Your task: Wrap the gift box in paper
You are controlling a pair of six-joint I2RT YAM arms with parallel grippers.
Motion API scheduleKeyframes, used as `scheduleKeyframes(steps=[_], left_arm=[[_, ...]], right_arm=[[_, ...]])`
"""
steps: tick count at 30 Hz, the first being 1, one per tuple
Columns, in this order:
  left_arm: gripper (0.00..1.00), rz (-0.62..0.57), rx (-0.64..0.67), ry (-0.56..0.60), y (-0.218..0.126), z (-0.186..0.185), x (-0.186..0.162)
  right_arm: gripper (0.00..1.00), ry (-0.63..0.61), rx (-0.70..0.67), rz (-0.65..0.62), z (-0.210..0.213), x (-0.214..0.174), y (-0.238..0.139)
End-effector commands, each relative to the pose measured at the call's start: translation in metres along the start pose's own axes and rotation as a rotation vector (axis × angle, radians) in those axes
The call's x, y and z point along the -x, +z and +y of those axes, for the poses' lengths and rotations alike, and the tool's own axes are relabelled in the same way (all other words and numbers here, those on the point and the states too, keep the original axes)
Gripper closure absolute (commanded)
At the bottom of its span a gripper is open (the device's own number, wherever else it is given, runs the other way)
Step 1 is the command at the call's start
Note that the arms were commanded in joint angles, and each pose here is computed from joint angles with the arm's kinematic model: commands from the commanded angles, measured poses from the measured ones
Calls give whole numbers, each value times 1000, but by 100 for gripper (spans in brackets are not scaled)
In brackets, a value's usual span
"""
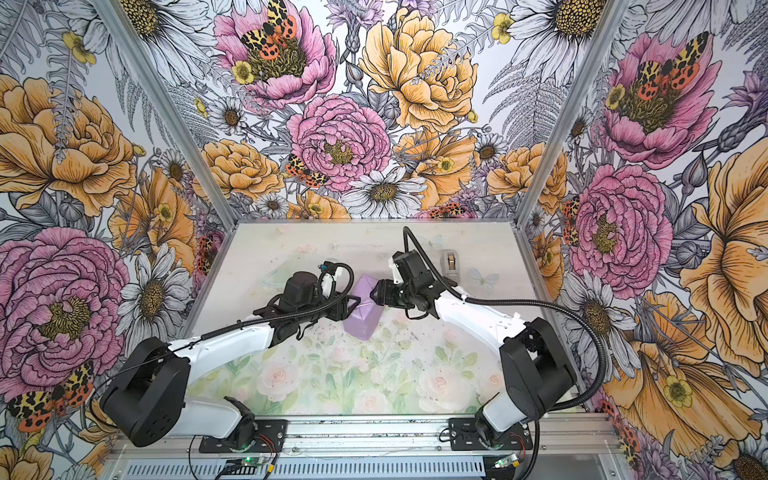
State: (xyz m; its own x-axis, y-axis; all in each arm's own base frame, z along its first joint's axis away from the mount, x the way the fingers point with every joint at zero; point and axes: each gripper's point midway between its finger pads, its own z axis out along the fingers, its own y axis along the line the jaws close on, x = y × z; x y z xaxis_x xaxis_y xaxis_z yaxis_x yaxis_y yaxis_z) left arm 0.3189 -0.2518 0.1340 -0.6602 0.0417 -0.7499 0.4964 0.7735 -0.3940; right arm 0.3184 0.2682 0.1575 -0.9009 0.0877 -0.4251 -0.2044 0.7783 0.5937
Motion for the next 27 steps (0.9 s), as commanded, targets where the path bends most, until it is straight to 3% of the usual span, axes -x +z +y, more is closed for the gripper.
scheduleKeyframes(steps=[1,10,12,13,15,18,22,27], left_arm=[[38,136,123,25,0,27,-44],[38,122,135,44,-3,25,-39],[38,110,124,39,-4,21,-35],[37,99,116,27,-4,19,-32],[37,83,100,-1,-9,13,-21],[36,11,86,-94,-22,5,6],[34,-79,-4,-216,-34,-10,32],[34,-32,-84,-299,-23,-21,29]], right_arm=[[37,-22,72,-37,25,11,-22],[39,-4,19,44,15,-8,12],[45,-2,-14,63,5,-14,22],[52,-2,-42,71,-4,-18,27],[63,-2,-91,78,-19,-24,32],[70,-4,-111,97,-28,-32,36],[73,-3,-108,107,-28,-35,37],[74,-4,-107,111,-29,-37,36]])
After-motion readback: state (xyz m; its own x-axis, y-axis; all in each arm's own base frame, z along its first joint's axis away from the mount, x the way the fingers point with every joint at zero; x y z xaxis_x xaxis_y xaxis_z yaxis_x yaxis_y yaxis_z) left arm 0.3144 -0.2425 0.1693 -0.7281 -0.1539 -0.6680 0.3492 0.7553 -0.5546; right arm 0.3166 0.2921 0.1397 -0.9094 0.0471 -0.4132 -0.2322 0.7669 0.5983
